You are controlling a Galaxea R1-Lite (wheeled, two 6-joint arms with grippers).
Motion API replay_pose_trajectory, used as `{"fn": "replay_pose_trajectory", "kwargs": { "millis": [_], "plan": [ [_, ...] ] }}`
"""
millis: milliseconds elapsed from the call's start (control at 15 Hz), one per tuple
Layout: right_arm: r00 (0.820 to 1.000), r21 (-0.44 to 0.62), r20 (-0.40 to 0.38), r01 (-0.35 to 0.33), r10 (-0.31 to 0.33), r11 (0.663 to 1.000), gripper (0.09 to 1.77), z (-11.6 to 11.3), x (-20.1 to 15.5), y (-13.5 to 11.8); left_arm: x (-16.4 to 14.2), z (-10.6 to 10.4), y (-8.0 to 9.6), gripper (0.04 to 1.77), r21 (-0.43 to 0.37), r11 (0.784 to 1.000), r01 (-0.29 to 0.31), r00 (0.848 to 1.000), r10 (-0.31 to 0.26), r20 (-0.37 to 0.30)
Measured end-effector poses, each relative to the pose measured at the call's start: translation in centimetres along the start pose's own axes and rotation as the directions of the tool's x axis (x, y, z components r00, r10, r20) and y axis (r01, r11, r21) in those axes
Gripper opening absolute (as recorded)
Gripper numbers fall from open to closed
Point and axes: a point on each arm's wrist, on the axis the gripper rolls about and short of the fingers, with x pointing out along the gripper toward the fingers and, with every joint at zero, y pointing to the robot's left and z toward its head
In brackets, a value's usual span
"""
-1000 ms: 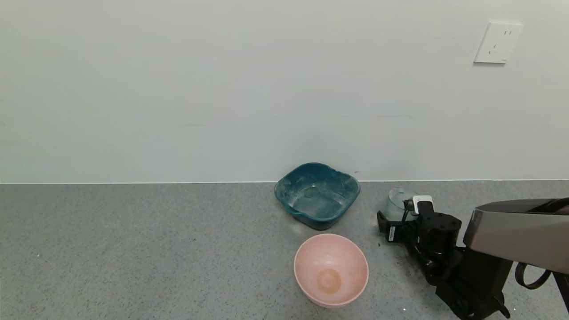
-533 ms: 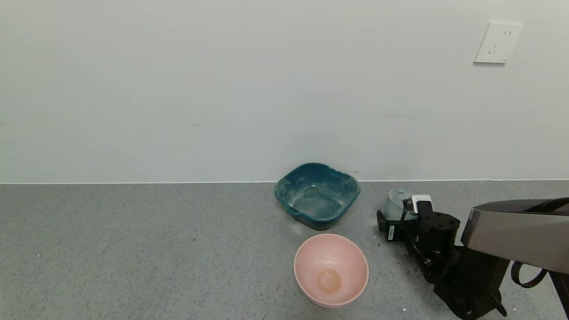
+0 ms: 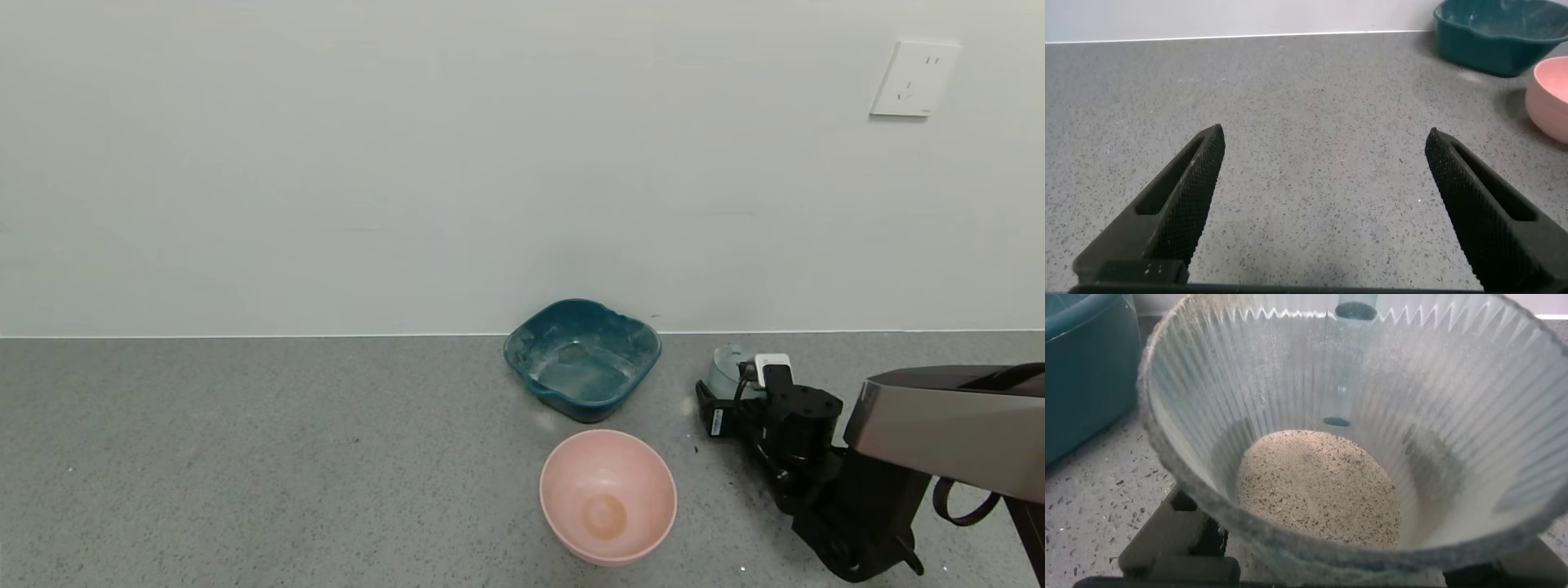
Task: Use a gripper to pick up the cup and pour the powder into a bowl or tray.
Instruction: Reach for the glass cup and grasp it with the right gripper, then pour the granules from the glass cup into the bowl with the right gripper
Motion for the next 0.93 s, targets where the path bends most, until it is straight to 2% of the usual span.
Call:
{"fn": "replay_pose_trajectory", "kwargs": {
  "millis": [933],
  "plan": [
    [1.0,-0.015,0.004,-0.004,0.004,1.0,1.38,0.29,-0.2,0.03,0.0,0.0,0.0,1.76,0.0,1.0,0.0,1.0,0.0,0.0]
  ]
}}
